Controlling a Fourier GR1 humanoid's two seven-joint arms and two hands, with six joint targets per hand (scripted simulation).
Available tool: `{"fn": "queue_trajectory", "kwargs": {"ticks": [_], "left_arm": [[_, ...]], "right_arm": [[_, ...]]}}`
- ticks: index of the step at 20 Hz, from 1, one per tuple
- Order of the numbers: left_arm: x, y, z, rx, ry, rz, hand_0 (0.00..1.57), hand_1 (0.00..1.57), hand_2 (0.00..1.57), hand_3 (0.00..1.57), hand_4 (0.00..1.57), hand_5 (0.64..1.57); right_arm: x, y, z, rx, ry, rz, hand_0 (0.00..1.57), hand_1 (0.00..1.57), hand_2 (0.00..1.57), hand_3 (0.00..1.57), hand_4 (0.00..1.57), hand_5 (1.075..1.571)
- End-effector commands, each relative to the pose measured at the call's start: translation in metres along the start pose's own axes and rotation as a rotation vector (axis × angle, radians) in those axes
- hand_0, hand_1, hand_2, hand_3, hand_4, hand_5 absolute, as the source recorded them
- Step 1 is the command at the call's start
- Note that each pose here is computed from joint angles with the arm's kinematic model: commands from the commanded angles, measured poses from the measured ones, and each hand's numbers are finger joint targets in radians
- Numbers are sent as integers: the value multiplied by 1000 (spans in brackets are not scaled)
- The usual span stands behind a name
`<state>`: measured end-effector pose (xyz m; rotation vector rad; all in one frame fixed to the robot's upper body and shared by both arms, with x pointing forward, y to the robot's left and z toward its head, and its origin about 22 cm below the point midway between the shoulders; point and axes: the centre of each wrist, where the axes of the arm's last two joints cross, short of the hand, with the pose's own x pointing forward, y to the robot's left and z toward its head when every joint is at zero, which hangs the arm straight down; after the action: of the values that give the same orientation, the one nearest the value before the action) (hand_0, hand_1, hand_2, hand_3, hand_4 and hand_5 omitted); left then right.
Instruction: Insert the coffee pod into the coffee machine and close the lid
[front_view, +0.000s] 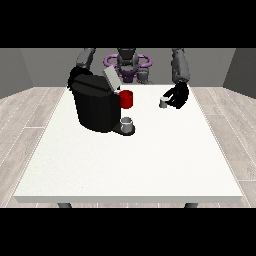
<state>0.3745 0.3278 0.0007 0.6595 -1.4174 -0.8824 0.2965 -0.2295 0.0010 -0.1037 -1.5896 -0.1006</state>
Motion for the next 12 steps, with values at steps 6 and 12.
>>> {"fn": "queue_trajectory", "kwargs": {"ticks": [6,12], "left_arm": [[63,38,-35,-13,-157,1,1258,1258,1321,1297,529,1571],[100,41,-50,-41,-149,-10,1252,1252,1329,1292,573,1571]], "right_arm": [[-20,-9,-7,-26,26,8,0,0,0,0,468,1571],[-27,4,2,29,40,-12,0,0,0,0,492,1571]]}}
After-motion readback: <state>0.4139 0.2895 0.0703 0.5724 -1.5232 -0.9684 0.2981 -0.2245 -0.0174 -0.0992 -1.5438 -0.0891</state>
